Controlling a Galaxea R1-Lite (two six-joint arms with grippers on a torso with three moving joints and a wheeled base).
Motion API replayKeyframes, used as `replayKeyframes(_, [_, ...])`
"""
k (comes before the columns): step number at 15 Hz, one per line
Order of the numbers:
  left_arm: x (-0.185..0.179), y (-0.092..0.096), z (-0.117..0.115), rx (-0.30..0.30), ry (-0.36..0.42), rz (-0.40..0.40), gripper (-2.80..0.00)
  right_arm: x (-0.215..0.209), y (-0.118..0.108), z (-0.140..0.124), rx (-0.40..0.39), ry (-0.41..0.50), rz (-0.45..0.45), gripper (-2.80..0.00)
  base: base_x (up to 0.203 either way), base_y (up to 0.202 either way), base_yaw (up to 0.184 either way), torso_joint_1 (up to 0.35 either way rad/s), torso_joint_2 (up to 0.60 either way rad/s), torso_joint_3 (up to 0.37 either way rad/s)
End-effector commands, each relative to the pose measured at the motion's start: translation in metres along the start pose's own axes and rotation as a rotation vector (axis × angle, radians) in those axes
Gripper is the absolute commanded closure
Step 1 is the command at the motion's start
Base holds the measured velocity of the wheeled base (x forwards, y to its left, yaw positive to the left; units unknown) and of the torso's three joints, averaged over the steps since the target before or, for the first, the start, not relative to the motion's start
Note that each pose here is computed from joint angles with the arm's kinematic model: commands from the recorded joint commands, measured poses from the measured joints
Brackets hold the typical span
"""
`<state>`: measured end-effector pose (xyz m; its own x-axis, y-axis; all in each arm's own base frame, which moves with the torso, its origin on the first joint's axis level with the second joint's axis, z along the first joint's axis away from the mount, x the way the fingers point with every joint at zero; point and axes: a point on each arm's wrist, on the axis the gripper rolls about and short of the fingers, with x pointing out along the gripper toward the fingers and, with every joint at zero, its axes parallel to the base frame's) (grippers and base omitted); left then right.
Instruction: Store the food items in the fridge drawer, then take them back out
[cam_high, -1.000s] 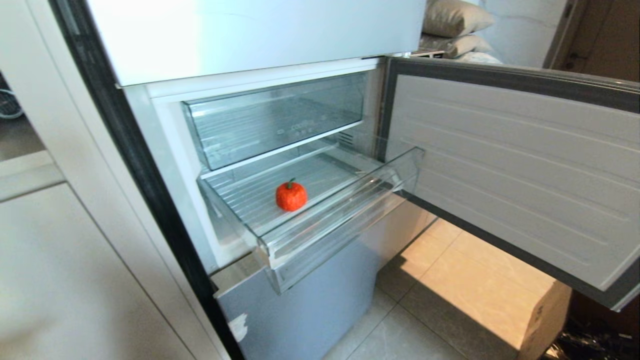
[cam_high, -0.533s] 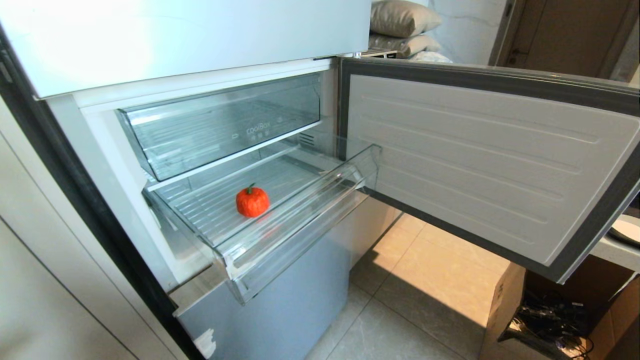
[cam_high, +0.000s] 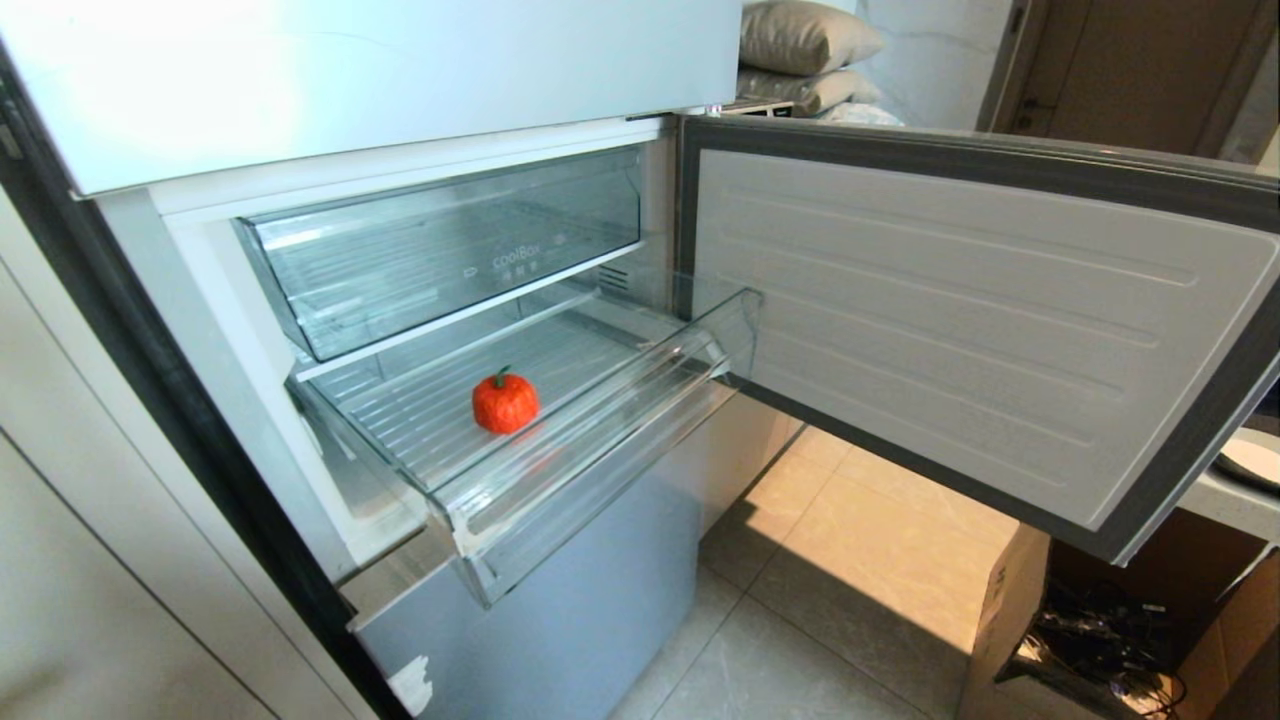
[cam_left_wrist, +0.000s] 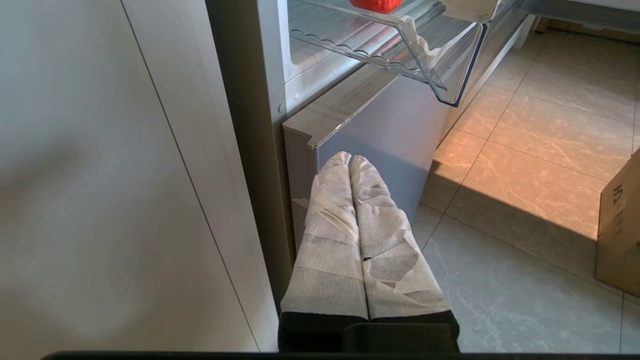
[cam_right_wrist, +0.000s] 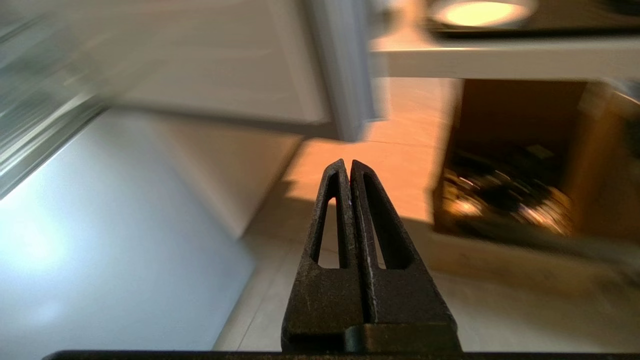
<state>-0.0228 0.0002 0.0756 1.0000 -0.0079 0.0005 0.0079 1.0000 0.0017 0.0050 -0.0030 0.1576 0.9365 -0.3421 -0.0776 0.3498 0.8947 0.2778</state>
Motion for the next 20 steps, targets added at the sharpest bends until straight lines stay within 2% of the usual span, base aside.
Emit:
replayKeyframes(1, [0.0,0.0,0.0,0.0,0.001,0.0,0.0,0.03,0.0,0.016,0.034,0.073,-0.21,0.0,0.0,0.0,0.0,0.0,0.0,0.0])
replayKeyframes(4, [0.0,0.0,0.0,0.0,0.001,0.0,0.0,0.062,-0.011,0.038,0.074,0.051,-0.368,0.0,0.0,0.0,0.0,0.0,0.0,0.0])
replayKeyframes(6, [0.0,0.0,0.0,0.0,0.0,0.0,0.0,0.084,-0.023,0.048,0.075,0.029,-0.424,0.0,0.0,0.0,0.0,0.0,0.0,0.0])
replayKeyframes(9, [0.0,0.0,0.0,0.0,0.0,0.0,0.0,0.129,-0.047,0.051,0.065,0.085,-0.477,0.0,0.0,0.0,0.0,0.0,0.0,0.0])
replayKeyframes(10, [0.0,0.0,0.0,0.0,-0.001,0.0,0.0,0.144,-0.057,0.053,0.055,0.102,-0.498,-2.8,0.0,0.0,0.0,0.0,0.0,0.0])
replayKeyframes(15, [0.0,0.0,0.0,0.0,0.0,0.0,0.0,0.212,-0.109,0.077,-0.018,0.118,-0.575,-2.8,0.0,0.0,0.0,0.0,0.0,0.0])
replayKeyframes(18, [0.0,0.0,0.0,0.0,0.001,0.0,0.0,0.244,-0.135,0.084,-0.123,0.147,-0.584,-2.8,0.0,0.0,0.0,0.0,0.0,0.0])
replayKeyframes(20, [0.0,0.0,0.0,0.0,0.001,0.0,0.0,0.26,-0.153,0.09,-0.157,0.145,-0.598,-2.8,0.0,0.0,0.0,0.0,0.0,0.0])
